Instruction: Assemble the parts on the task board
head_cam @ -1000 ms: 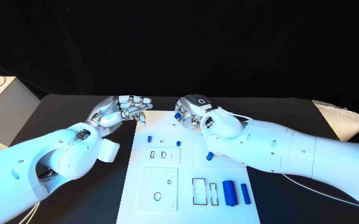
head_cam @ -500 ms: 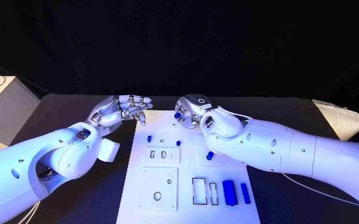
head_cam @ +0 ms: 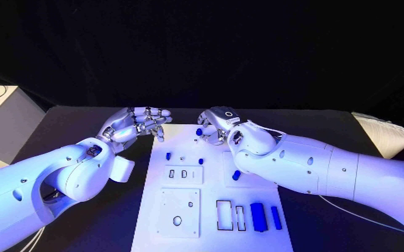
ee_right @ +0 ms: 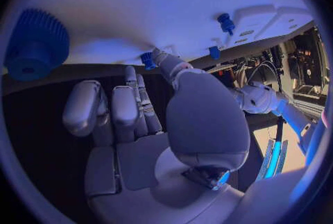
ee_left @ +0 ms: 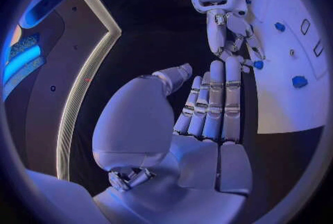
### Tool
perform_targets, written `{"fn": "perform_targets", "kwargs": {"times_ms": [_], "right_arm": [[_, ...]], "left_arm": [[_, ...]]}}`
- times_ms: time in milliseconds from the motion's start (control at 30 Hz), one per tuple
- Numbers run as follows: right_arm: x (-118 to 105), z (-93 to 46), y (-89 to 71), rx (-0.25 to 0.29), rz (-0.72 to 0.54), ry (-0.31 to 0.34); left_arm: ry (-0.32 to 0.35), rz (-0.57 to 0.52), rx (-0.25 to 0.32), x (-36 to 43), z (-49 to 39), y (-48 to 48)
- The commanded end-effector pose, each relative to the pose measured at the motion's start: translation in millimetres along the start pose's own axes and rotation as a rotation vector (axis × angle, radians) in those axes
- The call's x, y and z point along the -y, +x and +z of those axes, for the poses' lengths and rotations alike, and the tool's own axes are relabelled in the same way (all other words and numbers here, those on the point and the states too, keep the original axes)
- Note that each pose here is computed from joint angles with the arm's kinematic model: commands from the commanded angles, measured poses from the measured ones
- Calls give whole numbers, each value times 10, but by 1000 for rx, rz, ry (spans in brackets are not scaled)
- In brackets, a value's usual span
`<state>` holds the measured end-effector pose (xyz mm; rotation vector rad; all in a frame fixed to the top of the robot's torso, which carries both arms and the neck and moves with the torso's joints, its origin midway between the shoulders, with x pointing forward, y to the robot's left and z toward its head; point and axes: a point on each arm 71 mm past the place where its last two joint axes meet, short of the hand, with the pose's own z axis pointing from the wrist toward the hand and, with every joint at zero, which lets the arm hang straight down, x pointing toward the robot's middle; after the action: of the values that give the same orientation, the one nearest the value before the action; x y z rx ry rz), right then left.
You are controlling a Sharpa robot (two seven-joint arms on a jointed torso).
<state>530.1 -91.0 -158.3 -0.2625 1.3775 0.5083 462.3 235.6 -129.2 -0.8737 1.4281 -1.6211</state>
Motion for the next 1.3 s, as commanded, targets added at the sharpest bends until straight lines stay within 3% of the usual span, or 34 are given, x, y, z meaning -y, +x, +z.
{"fn": "perform_targets", "kwargs": {"times_ms": [33,300,533,700,1000,1133,1300], "right_arm": [[5,-20,-11,5,2,-15],[167,-208,-161,76,99,-15],[413,-355,-349,85,255,-37],[663,-462,-433,26,327,1],[1081,-610,-413,-184,293,104],[1128,-608,-369,-232,261,136],[1115,-581,-331,-245,238,162]], "left_arm": [[7,0,-21,11,2,20],[10,-2,-24,5,14,24],[13,1,-22,-1,22,11],[14,3,-16,-12,30,-10],[13,3,-15,-26,39,-26],[12,3,-15,-32,45,-26],[12,4,-15,-36,48,-28]]}}
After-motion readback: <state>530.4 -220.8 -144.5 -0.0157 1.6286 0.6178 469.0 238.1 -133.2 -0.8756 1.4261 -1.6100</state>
